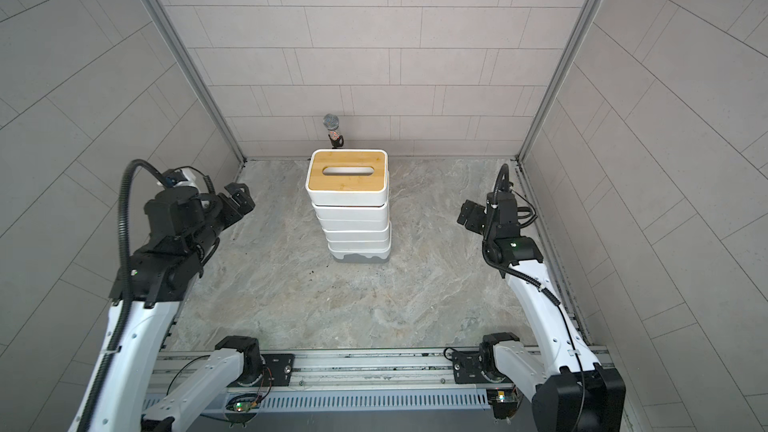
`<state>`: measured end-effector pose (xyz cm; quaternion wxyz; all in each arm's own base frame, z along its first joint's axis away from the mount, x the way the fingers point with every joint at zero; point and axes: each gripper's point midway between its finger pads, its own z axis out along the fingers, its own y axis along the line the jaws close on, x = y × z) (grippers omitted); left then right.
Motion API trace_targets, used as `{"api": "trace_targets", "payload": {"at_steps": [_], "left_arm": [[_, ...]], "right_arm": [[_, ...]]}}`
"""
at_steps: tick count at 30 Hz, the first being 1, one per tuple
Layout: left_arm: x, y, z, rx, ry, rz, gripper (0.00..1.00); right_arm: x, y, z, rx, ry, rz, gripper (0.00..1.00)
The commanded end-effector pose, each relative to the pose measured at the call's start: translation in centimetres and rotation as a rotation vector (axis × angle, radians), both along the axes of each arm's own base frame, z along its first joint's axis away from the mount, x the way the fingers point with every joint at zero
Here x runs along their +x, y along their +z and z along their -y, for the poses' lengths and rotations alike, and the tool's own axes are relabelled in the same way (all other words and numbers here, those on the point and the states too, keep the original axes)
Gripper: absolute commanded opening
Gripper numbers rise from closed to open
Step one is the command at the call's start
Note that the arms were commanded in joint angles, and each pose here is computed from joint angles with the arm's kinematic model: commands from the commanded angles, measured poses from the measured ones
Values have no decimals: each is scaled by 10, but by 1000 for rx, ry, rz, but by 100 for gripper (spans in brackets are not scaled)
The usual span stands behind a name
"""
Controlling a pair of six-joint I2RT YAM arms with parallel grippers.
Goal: Stack the tissue boxes
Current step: Reset both arms
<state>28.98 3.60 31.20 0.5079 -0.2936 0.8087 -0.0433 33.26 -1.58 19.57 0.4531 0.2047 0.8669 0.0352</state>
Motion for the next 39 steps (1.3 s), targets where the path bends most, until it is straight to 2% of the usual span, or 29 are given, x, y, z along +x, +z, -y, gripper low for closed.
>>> {"api": "trace_targets", "payload": {"at_steps": [1, 3, 5, 9, 13, 15, 18, 20, 21, 23, 25, 26, 28, 29, 30, 32, 35, 39], "left_arm": [[13, -70, -41, 61, 161, -100, 100], [17, -107, -61, 121, 252, -129, 100], [25, -135, -68, 159, 269, -99, 100], [38, -170, -62, 283, 170, -18, 100], [44, -194, -53, 377, 74, -43, 100], [51, -198, -44, 393, 26, -16, 100], [66, -186, -29, 414, -53, 94, 100], [65, -192, -31, 444, -49, 102, 100], [68, -195, -32, 420, -40, 106, 100], [75, -212, -23, 402, -103, 70, 100], [86, -220, -7, 446, -179, 130, 100], [89, -218, -8, 468, -161, 152, 100], [87, -223, -18, 441, -111, 31, 100], [91, -224, -22, 439, -96, -36, 100], [97, -225, -19, 477, -91, -42, 100], [95, -219, -17, 534, -52, 32, 100], [89, -218, -17, 515, -46, 22, 100], [94, -219, -13, 533, -65, 6, 100]], "right_arm": [[13, -5, 37, -160, -137, 70, 99], [15, -24, 50, -214, -176, 40, 99], [20, -35, 54, -270, -173, 41, 99], [20, -75, 54, -349, -124, 63, 100], [30, -93, 40, -362, -14, 52, 99], [40, -89, 29, -360, 49, 84, 99], [51, -85, 15, -393, 135, 190, 99], [52, -82, 6, -434, 206, 219, 99], [52, -86, 6, -416, 192, 227, 99], [52, -100, 0, -407, 229, 233, 99], [60, -101, -13, -423, 292, 316, 99], [58, -104, -6, -431, 264, 261, 99], [62, -109, 11, -408, 171, 134, 100], [61, -108, 11, -412, 170, 149, 99], [61, -108, 9, -432, 185, 185, 99], [60, -104, 9, -439, 166, 245, 99], [59, -106, 7, -440, 187, 211, 99], [61, -105, 6, -434, 185, 237, 99]]}}
